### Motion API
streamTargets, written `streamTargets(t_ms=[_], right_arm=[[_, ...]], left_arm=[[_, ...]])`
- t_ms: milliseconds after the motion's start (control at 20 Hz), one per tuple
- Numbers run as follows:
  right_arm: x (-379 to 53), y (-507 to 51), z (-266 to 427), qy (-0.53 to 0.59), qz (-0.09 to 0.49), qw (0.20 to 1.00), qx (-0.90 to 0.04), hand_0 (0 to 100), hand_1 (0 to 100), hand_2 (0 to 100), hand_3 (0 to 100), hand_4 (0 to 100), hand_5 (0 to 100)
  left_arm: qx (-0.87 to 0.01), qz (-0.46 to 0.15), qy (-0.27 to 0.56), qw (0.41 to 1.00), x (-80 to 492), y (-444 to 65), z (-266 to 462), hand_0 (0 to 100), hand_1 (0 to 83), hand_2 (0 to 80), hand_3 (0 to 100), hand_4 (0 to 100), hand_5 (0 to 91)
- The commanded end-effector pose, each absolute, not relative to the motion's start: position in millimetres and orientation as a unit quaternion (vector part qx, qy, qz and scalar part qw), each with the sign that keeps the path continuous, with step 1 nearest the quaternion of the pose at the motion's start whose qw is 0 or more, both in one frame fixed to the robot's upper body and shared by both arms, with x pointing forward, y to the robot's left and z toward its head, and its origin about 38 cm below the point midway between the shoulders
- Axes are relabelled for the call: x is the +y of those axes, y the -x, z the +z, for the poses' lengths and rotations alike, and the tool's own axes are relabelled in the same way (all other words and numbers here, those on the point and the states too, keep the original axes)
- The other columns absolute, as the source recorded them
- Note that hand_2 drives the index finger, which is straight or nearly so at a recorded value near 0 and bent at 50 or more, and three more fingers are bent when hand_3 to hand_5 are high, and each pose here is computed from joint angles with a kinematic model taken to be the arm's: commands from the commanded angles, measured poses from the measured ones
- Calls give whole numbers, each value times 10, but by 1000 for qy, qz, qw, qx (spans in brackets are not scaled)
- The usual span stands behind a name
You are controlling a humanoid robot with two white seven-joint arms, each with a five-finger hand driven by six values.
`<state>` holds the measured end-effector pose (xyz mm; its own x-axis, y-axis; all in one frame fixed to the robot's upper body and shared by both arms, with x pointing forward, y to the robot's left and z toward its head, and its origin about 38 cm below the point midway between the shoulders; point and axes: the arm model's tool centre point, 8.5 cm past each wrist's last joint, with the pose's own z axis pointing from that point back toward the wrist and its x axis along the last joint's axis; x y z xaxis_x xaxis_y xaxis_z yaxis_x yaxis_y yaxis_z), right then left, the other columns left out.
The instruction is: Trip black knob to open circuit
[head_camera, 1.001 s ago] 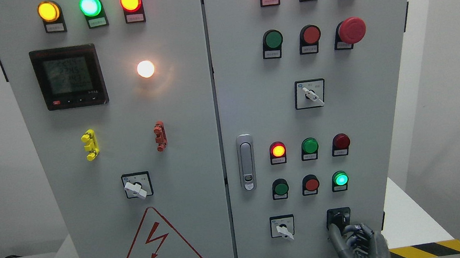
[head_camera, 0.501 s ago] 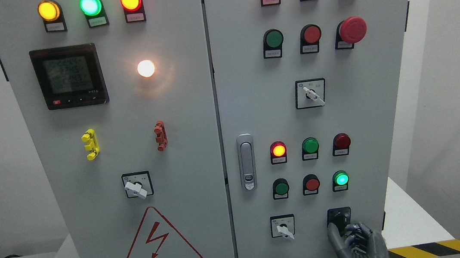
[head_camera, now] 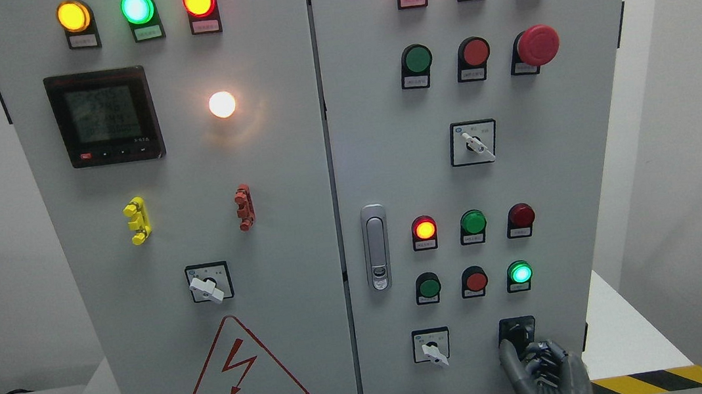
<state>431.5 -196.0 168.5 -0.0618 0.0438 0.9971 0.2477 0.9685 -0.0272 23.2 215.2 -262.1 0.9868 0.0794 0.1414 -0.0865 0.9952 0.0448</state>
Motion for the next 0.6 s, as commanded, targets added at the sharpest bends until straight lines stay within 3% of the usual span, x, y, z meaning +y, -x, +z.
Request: streamTargets(t_ms=[0,551], right_arm=[[-1947,-4321,1706,93,-78,677,-726,321,617,575,909,919,996],[-1932,-4329,1712,81,-83,678,-726,322,615,575,910,921,996]], left_arm=[[-70,26,-24,997,2150,-236,-2621,120,389,0,0,0,0],[-70,26,-24,997,2150,-231,-2621,120,389,0,0,0,0]])
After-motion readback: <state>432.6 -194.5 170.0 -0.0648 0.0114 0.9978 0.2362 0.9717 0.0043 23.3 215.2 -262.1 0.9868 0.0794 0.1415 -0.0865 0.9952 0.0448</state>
